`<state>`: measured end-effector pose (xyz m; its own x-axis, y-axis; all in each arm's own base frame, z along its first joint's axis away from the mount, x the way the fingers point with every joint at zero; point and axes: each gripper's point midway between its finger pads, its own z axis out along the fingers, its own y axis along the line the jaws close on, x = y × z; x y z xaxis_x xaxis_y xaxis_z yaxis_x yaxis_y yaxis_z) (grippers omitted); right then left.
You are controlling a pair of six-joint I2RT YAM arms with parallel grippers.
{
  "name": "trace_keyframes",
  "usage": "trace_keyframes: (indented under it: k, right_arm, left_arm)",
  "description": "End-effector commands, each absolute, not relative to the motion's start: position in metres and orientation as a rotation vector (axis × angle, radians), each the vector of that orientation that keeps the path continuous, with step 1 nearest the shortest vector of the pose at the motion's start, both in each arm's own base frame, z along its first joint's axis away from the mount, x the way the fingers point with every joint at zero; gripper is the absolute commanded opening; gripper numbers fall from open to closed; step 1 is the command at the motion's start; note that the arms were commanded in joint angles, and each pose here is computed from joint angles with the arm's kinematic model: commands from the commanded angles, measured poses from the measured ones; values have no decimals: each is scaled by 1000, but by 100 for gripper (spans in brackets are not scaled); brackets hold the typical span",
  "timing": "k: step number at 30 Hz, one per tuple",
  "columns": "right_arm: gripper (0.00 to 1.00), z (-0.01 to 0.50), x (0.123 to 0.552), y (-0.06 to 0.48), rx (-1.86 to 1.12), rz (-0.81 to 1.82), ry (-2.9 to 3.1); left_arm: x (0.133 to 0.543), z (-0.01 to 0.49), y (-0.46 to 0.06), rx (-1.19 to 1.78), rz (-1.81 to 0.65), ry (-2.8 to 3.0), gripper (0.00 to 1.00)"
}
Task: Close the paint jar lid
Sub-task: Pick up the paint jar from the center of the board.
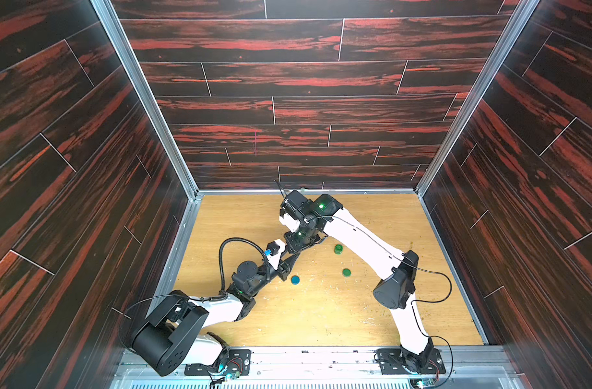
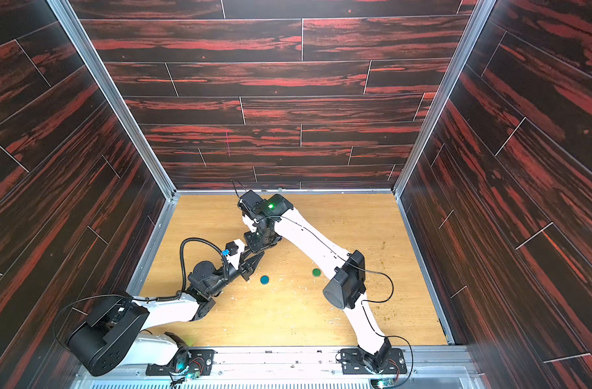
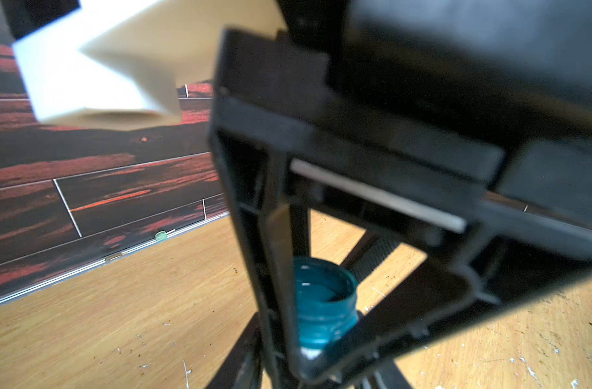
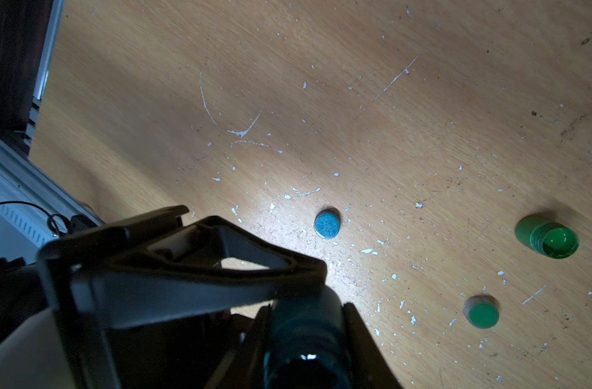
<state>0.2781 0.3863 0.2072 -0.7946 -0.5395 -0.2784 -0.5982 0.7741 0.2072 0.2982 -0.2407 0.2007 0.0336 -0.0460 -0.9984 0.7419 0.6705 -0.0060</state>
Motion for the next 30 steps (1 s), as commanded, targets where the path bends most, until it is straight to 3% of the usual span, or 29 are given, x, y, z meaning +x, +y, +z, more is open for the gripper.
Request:
trace_keyframes:
  k: [1, 19, 25, 30]
  right_arm:
    - [27, 202, 274, 394, -917, 440, 2775]
    - [27, 203, 274, 395, -914, 442, 2773]
    - [35, 207, 276, 396, -907, 446, 2759]
    - [48, 216, 279, 399, -902, 466, 2734]
  left_arm:
    - [297, 223, -243, 628, -675, 1353, 42]
    - [297, 220, -243, 639, -670, 1361, 32]
    - [297, 219, -244, 642, -665, 1365, 31]
    - [298, 218, -242, 635, -656, 1373, 30]
